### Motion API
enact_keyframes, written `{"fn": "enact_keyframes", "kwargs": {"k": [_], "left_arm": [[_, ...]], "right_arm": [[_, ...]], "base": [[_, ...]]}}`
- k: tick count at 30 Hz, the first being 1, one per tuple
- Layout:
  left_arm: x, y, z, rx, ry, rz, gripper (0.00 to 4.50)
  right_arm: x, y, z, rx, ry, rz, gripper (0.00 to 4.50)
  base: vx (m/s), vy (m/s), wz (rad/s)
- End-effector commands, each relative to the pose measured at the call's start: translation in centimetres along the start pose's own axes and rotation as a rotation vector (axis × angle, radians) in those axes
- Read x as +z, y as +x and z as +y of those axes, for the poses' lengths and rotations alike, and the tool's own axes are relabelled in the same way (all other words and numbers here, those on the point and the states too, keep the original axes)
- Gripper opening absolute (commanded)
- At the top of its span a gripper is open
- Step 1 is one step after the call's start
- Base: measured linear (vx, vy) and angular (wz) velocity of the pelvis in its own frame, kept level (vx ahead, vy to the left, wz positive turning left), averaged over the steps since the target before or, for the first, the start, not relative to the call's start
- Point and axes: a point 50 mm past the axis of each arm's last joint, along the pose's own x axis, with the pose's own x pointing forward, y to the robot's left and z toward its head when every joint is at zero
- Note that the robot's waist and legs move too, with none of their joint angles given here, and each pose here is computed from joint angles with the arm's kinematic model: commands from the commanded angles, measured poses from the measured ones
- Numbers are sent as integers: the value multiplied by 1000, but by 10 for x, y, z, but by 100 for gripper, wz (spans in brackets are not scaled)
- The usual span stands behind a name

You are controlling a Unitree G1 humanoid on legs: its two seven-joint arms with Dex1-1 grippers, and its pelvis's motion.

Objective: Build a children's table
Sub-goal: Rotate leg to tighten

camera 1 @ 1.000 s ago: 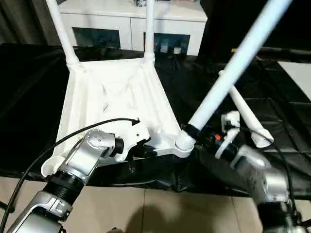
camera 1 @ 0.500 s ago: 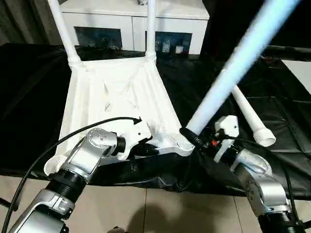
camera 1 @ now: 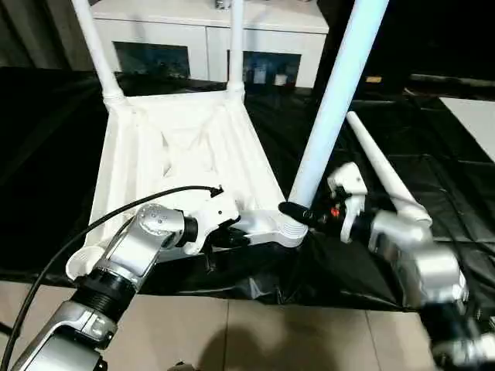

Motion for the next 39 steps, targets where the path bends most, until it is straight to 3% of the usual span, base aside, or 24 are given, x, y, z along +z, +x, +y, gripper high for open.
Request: {"fn": "enact_keyframes", "kwargs": {"k": [1,9,15,21,27,30,31,32,34,39], "left_arm": [[16,-8,11,80,48,-55,0],[11,-10,11,104,63,-43,0],[4,-16,14,149,46,-29,0],[-3,-1,21,351,-140,-19,0],[18,30,19,447,-273,-61,0],[42,51,17,479,-359,-128,0],[61,62,14,487,-426,-188,0],[61,62,14,487,-426,-188,0],[76,70,14,524,-431,-204,0],[75,68,16,554,-433,-199,0]], "right_arm": [[-51,-2,3,8,134,229,186],[-61,-2,3,-20,137,251,186],[-67,3,-4,-175,150,232,186],[-72,28,-13,-482,234,214,186],[-64,54,-14,-624,287,203,186],[-57,65,-16,-729,332,188,186],[-54,69,-17,-787,367,181,186],[-54,69,-17,-787,367,181,186],[-50,75,-17,-826,342,178,186],[-39,83,-15,-815,318,136,186]], "base": [[0,0,0],[0,0,0],[0,0,0],[-7,6,-3],[-22,24,-10],[-63,3,6],[53,-76,22],[53,-76,22],[111,76,-33],[40,29,-9]]}}
